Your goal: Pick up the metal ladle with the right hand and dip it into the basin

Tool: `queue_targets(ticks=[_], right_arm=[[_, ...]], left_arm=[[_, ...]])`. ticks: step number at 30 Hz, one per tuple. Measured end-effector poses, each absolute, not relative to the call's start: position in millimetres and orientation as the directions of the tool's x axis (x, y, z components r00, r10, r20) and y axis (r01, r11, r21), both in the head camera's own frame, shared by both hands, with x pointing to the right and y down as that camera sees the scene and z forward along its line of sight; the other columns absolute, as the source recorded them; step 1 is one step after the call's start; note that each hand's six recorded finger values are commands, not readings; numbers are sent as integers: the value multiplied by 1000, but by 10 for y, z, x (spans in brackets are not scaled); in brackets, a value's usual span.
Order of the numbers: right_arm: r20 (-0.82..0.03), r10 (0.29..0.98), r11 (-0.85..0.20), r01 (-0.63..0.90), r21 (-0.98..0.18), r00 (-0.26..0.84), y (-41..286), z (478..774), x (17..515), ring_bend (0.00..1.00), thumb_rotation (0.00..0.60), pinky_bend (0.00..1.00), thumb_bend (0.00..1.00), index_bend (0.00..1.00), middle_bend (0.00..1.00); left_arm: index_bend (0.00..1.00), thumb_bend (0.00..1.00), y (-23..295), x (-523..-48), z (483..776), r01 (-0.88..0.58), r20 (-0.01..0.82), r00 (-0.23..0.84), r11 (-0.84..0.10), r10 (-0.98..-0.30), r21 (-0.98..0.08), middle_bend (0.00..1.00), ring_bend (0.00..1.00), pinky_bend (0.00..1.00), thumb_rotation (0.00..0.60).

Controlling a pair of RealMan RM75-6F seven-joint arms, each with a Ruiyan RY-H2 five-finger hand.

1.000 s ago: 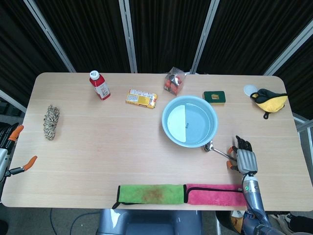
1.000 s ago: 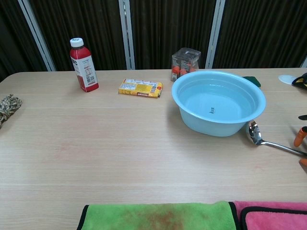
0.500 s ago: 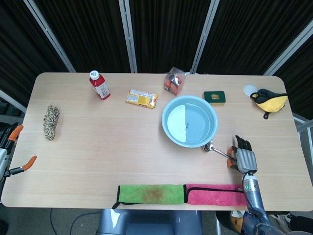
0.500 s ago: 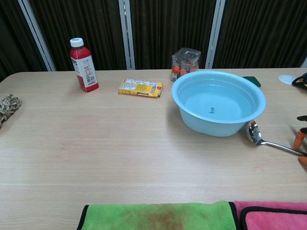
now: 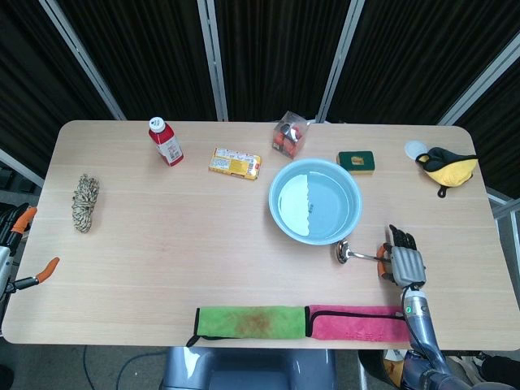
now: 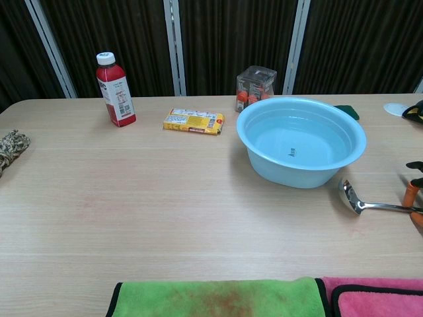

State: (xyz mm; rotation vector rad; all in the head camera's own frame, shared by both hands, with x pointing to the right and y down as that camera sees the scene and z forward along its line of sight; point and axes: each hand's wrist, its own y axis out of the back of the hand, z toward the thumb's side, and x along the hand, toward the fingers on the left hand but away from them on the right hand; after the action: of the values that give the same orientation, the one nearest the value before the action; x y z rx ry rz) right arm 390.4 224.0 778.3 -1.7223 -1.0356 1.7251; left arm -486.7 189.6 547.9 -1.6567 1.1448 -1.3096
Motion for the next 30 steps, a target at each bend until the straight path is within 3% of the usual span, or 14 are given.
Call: queue_targets(ticks=[30], right_arm=[[-580, 811, -570, 118, -813, -78, 2187, 7642, 3976, 0, 600, 0, 386, 702, 0]], left_arm=[[25, 268, 1890, -4876, 5419, -222, 313, 95, -327, -945, -919, 0, 0, 0, 291]])
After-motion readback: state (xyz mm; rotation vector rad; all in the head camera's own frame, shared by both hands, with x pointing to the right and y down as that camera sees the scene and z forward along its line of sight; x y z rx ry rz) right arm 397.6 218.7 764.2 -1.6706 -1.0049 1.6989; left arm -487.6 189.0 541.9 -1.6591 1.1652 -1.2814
